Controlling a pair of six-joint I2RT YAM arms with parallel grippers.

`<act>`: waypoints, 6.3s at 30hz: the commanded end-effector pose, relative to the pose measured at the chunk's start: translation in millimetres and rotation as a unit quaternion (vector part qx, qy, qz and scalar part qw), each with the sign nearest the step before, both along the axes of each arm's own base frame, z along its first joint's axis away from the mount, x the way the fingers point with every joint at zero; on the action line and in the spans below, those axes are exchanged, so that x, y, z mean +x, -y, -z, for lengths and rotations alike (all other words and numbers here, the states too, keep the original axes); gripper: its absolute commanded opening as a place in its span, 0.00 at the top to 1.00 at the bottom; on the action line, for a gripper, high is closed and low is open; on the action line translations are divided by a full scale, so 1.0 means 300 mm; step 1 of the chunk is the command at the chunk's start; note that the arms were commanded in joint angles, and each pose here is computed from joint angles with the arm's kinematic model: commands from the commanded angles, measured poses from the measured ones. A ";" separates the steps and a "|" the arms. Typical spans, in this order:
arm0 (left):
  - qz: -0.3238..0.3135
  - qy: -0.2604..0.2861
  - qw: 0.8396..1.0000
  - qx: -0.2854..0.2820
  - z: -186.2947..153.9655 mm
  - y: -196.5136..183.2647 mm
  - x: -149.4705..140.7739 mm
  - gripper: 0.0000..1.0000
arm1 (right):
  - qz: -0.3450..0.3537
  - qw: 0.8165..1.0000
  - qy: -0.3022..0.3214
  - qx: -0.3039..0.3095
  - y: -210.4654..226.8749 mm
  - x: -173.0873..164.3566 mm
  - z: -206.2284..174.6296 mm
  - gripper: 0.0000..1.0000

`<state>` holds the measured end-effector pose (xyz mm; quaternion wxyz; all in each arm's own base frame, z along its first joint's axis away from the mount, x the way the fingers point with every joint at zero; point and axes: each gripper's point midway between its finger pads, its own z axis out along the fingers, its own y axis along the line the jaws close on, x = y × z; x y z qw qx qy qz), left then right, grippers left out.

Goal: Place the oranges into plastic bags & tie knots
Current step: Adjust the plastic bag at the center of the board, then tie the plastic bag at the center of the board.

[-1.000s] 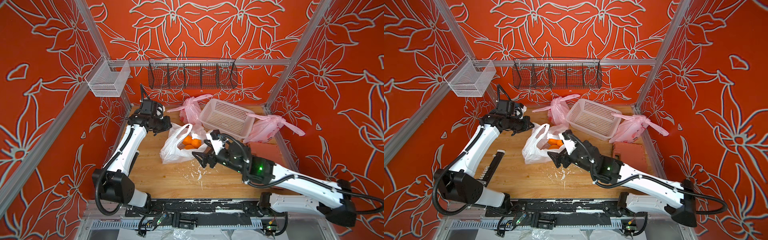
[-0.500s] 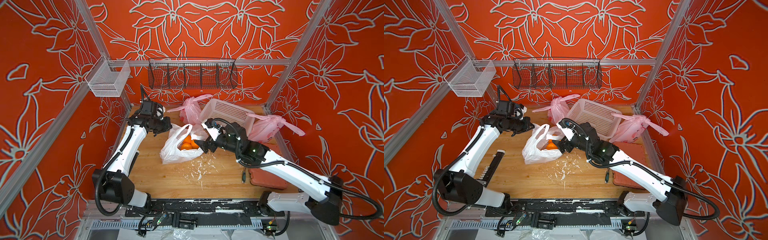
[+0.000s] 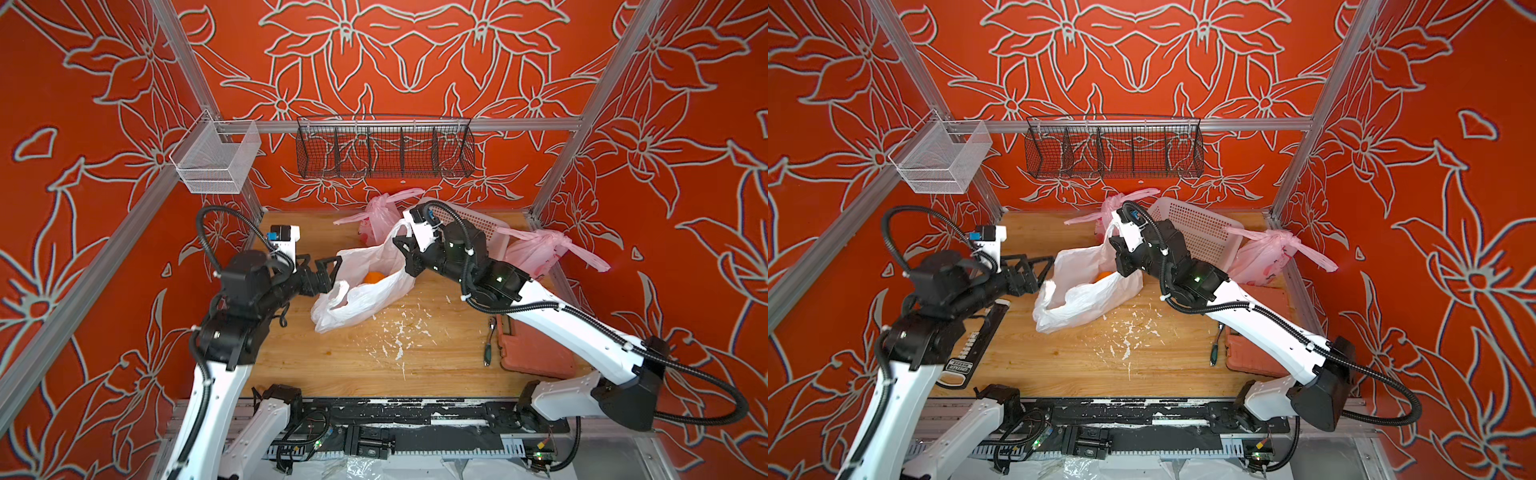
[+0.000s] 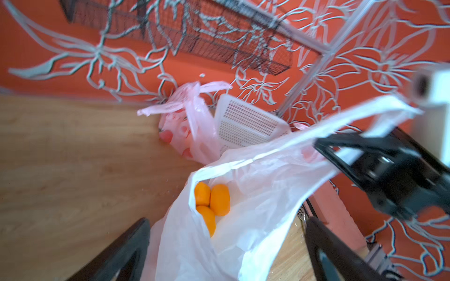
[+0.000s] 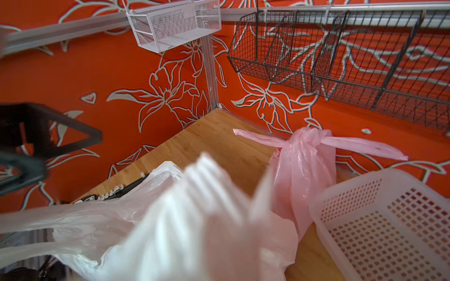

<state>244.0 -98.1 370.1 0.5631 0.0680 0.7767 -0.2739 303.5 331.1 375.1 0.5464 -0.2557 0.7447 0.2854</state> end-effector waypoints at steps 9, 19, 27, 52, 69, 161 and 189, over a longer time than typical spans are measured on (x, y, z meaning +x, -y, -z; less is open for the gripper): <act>0.245 0.255 0.931 0.091 -0.011 0.204 -0.268 0.03 | 0.031 0.998 -0.052 0.001 0.027 0.012 0.021 0.98; 0.293 0.205 0.918 0.171 0.052 0.236 -0.157 0.03 | 0.023 0.998 -0.058 0.004 0.021 0.002 0.028 0.98; 0.314 0.191 0.917 0.157 0.038 0.260 -0.120 0.27 | 0.036 0.998 -0.048 0.005 0.070 -0.020 -0.014 0.99; 0.326 0.171 0.927 0.075 -0.097 0.323 0.204 1.00 | -0.044 0.997 0.026 -0.051 0.272 -0.284 -0.141 0.02; 0.445 0.211 0.862 0.120 -0.072 0.323 0.167 1.00 | -0.021 0.994 0.074 -0.075 0.490 -0.339 -0.021 0.02; 0.420 0.192 0.882 0.095 -0.092 0.296 0.131 1.00 | -0.191 0.981 0.013 0.021 0.177 -0.381 0.054 0.82; 0.544 0.153 0.821 0.087 0.056 0.521 -0.149 0.39 | -0.342 0.930 -0.080 -0.111 0.055 -0.415 0.146 1.00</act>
